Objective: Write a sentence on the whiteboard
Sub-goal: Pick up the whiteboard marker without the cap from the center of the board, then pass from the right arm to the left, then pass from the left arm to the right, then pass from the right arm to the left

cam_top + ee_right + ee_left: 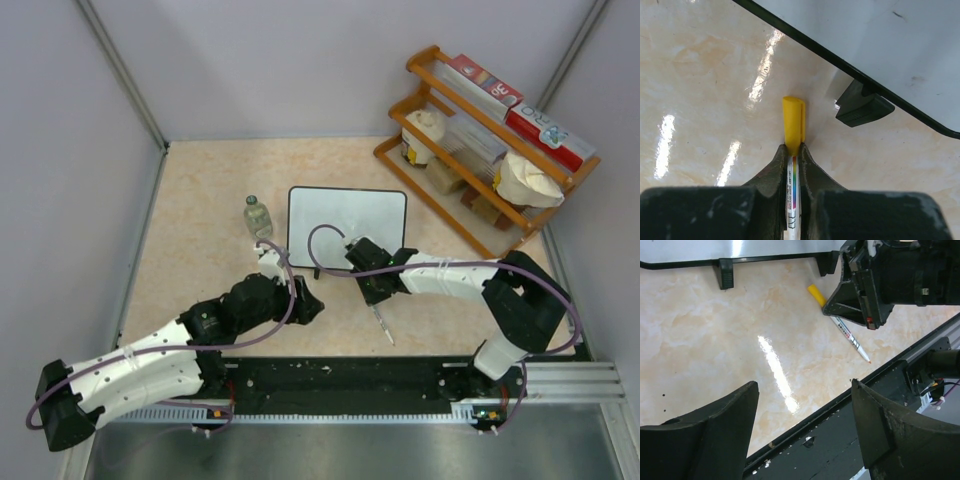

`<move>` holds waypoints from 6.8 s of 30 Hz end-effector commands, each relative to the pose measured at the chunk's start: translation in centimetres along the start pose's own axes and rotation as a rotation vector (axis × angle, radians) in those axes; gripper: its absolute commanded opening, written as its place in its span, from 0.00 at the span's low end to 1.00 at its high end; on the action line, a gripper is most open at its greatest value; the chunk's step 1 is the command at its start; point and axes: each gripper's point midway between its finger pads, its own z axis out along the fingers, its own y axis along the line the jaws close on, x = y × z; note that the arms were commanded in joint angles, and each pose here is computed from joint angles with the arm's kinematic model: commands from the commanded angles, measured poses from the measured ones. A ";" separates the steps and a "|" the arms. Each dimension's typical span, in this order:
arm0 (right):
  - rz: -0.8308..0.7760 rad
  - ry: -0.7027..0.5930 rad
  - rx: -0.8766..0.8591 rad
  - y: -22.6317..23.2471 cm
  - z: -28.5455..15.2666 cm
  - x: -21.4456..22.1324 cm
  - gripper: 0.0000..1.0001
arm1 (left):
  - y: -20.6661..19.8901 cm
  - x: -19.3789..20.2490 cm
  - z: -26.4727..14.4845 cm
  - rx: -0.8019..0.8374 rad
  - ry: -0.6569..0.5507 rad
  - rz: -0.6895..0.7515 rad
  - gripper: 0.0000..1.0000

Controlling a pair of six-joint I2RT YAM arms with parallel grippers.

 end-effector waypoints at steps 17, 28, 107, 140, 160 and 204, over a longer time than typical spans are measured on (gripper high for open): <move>0.110 -0.428 -0.256 2.9 -12.0 -7.8 0.00 | -2.6 -2.1 -1.0 0.098 -0.043 0.067 0.77; 0.280 -0.745 -0.488 2.9 -18.6 -8.3 0.00 | -11.5 -4.0 -1.3 0.552 -0.120 0.107 0.74; 0.018 -0.675 -0.894 8.7 -24.5 -5.0 0.18 | -14.9 0.0 -1.7 0.772 0.053 0.237 0.00; 0.075 -0.671 -0.849 7.7 -22.8 -4.0 0.00 | -13.2 0.5 -2.0 0.704 0.019 0.197 0.00; 0.204 -0.630 -0.746 6.0 -21.7 -4.2 0.00 | -11.3 0.3 -2.7 0.588 0.027 0.153 0.64; 0.331 -0.707 -0.799 5.1 -23.9 -4.3 0.00 | -16.1 -0.1 -1.8 0.798 0.062 0.128 0.67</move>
